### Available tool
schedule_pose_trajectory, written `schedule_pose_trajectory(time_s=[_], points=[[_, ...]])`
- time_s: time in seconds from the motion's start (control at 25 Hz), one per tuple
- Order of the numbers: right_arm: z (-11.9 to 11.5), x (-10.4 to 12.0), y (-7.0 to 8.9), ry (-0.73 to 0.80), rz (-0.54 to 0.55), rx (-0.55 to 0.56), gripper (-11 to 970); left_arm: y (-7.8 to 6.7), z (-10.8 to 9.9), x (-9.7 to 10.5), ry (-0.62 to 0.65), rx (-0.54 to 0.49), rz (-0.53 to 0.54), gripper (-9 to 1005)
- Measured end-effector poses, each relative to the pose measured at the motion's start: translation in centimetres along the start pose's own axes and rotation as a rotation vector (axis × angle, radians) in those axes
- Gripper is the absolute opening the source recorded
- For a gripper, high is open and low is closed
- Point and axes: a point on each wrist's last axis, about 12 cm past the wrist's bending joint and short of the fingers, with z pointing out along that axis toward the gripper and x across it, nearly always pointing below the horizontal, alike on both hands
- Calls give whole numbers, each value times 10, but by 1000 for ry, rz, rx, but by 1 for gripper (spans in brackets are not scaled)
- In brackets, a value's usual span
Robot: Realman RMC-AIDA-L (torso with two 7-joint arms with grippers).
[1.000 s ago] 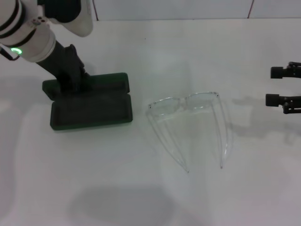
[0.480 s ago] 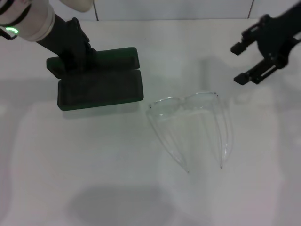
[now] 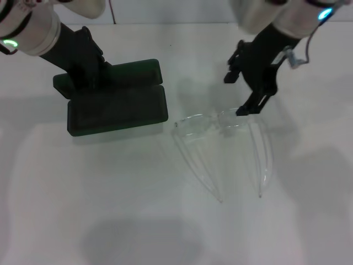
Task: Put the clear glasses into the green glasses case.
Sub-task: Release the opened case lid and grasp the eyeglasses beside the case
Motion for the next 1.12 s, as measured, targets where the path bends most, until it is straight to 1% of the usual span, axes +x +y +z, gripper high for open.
schedule_pose_trajectory(time_s=[0.04,0.12,0.28,0.76,0.96,1.12], points=[[7,-5,-2,13,-21,0,763,0,0,0,0,-1,0,206],[12,-8,-3,18,-30,4,740,-1,-1,1,0,-7,-2,206],[22,-8,-6,9,-42,25,694,-1,-3,2,0,-10,-2,206],[52,1,1,13,-43,1,695,-1,-4,-1,2,0,7,205],[61,2,0,-3,-57,24,695,-4,-2,-1,8,9,13,206],[64,2,-1,-29,-63,41,695,-5,-1,-1,12,16,13,206]])
